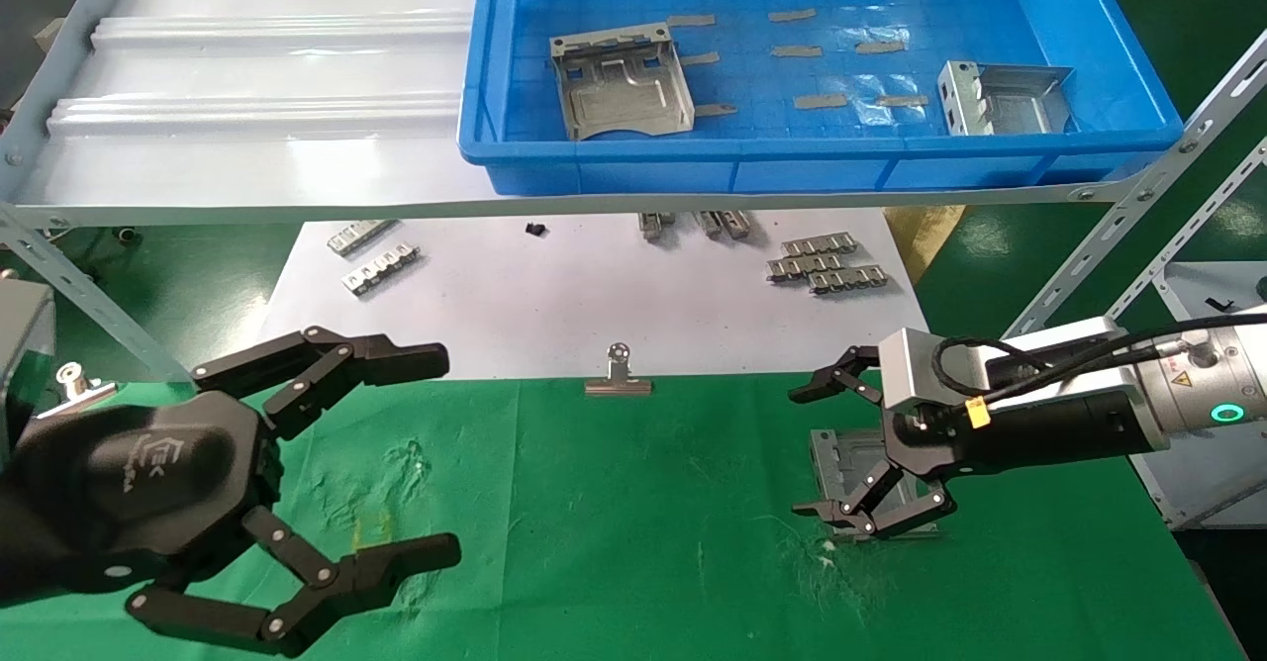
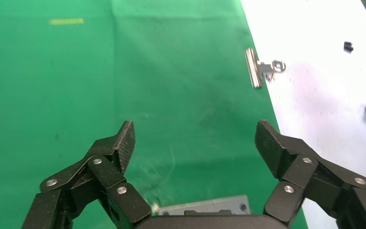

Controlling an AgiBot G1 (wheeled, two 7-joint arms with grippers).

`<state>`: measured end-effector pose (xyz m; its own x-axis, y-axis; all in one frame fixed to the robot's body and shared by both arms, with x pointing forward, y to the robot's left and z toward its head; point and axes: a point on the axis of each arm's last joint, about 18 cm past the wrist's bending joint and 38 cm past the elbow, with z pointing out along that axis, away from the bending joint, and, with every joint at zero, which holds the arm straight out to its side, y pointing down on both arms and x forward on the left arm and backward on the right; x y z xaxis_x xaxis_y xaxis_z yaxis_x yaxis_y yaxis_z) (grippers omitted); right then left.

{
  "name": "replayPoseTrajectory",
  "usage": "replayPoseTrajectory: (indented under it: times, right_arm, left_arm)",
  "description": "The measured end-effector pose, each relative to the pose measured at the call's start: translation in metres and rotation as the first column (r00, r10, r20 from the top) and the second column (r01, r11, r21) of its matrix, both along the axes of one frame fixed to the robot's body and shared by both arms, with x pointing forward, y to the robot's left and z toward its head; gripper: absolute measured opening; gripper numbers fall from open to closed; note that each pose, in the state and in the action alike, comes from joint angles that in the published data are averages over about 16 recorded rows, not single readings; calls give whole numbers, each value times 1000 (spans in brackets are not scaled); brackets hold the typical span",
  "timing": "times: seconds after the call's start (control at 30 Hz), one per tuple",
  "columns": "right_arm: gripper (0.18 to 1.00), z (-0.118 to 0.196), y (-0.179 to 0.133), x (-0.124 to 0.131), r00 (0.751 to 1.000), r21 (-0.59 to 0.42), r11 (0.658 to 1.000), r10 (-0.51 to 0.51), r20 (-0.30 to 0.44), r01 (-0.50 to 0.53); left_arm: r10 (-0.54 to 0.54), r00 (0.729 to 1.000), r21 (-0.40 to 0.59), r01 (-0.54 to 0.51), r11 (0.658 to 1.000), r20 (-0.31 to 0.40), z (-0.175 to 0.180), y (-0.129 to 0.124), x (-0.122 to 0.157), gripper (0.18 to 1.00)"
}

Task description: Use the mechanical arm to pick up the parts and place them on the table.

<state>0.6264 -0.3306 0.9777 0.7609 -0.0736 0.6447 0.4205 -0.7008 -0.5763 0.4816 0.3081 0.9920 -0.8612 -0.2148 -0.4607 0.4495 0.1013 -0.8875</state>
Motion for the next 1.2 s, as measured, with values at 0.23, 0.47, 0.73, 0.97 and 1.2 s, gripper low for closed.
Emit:
replayPoseTrajectory:
  times: [0.23, 0.47, 0.73, 0.97, 1.2]
  right_arm:
    - [951, -2, 7, -9, 1000, 96, 995, 27, 3, -28]
    - [990, -2, 13, -22, 998, 191, 980, 58, 6, -58]
    - [1000, -1, 17, -40, 995, 290, 952, 95, 7, -93]
    - [1000, 2, 20, -59, 991, 367, 922, 131, 8, -124]
    - [1000, 5, 22, -81, 985, 435, 887, 170, 6, -156]
  left_arm:
    - [0, 1000, 0, 0, 1000, 0, 0, 0, 0, 1001]
    - [0, 1000, 0, 0, 1000, 0, 0, 0, 0, 1001]
    - [0, 1000, 0, 0, 1000, 0, 0, 0, 0, 1001]
    - [0, 1000, 0, 0, 1000, 0, 0, 0, 0, 1001]
    - [0, 1000, 0, 0, 1000, 0, 0, 0, 0, 1001]
